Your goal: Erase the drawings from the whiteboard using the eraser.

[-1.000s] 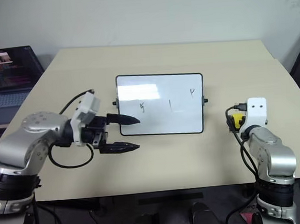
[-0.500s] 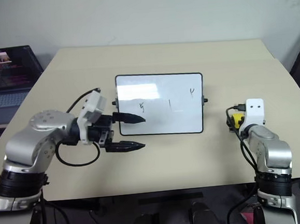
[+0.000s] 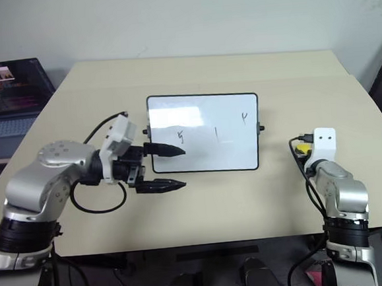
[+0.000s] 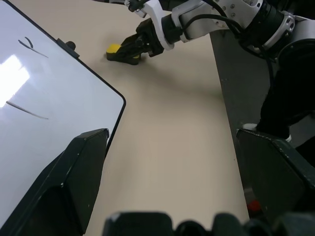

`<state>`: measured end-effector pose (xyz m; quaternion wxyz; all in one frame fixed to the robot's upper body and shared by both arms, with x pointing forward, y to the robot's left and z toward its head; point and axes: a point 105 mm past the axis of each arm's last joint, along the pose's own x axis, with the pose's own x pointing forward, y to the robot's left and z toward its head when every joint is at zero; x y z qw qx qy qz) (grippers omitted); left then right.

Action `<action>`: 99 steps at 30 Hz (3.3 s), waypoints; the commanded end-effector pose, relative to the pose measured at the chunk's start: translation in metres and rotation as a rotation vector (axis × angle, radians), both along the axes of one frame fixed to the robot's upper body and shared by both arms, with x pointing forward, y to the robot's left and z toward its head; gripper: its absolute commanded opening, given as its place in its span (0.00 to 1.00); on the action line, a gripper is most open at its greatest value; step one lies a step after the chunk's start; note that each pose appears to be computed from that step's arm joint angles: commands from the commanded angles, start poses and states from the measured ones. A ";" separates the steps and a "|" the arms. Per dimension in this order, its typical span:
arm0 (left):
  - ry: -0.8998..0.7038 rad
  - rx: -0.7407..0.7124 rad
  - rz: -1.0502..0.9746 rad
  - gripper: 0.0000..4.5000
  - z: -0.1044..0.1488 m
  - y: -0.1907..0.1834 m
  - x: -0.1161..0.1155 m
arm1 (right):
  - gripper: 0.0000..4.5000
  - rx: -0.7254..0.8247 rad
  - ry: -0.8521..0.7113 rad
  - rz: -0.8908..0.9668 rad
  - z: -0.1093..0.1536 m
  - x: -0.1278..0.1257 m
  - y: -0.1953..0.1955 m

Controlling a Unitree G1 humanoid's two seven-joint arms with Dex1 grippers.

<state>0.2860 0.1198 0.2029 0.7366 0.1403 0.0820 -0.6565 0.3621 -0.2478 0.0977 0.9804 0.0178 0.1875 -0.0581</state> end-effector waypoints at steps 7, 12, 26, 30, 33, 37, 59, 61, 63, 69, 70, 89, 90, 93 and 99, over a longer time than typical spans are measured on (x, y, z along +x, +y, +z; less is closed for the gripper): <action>-0.028 -0.032 0.032 1.00 0.011 0.000 -0.004 | 0.29 -0.031 -0.109 -0.001 0.025 0.003 -0.002; 0.014 0.041 0.226 1.00 -0.010 0.026 0.008 | 0.29 -0.169 -0.276 0.152 0.063 -0.012 0.027; -0.036 -0.037 0.809 1.00 -0.019 0.096 0.044 | 0.29 -0.186 -0.408 0.821 0.077 -0.072 0.159; 0.013 0.012 0.776 1.00 -0.026 0.104 0.039 | 0.29 -0.268 -0.454 0.911 0.093 -0.055 0.187; 0.021 0.036 0.723 1.00 -0.026 0.104 0.036 | 0.29 -0.312 -0.488 0.966 0.103 -0.043 0.210; -0.004 0.054 0.672 1.00 -0.023 0.107 0.037 | 0.29 -0.449 -0.525 1.024 0.112 -0.024 0.237; -0.031 0.047 0.509 1.00 -0.024 0.095 0.021 | 0.29 -0.679 -0.286 1.092 0.048 0.034 0.273; -0.031 0.047 0.504 1.00 -0.024 0.093 0.020 | 0.29 -0.688 -0.215 1.125 0.030 0.030 0.266; -0.031 0.047 0.499 1.00 -0.024 0.092 0.020 | 0.29 -0.707 -0.184 1.153 0.023 0.027 0.263; -0.030 0.047 0.488 1.00 -0.025 0.089 0.020 | 0.29 -0.743 -0.250 1.132 0.043 0.033 0.266; -0.030 0.048 0.487 1.00 -0.025 0.088 0.020 | 0.29 -0.744 -0.284 1.114 0.052 0.036 0.268; -0.023 0.052 0.473 1.00 -0.027 0.086 0.020 | 0.29 -0.695 -0.274 1.196 0.044 0.031 0.302; -0.023 0.052 0.473 1.00 -0.027 0.087 0.020 | 0.29 -0.694 -0.256 1.206 0.039 0.029 0.301; -0.023 0.052 0.473 1.00 -0.027 0.086 0.020 | 0.29 -0.690 -0.272 1.193 0.042 0.030 0.300; -0.019 0.053 0.466 1.00 -0.027 0.085 0.020 | 0.29 -0.687 -0.422 1.086 0.081 0.042 0.304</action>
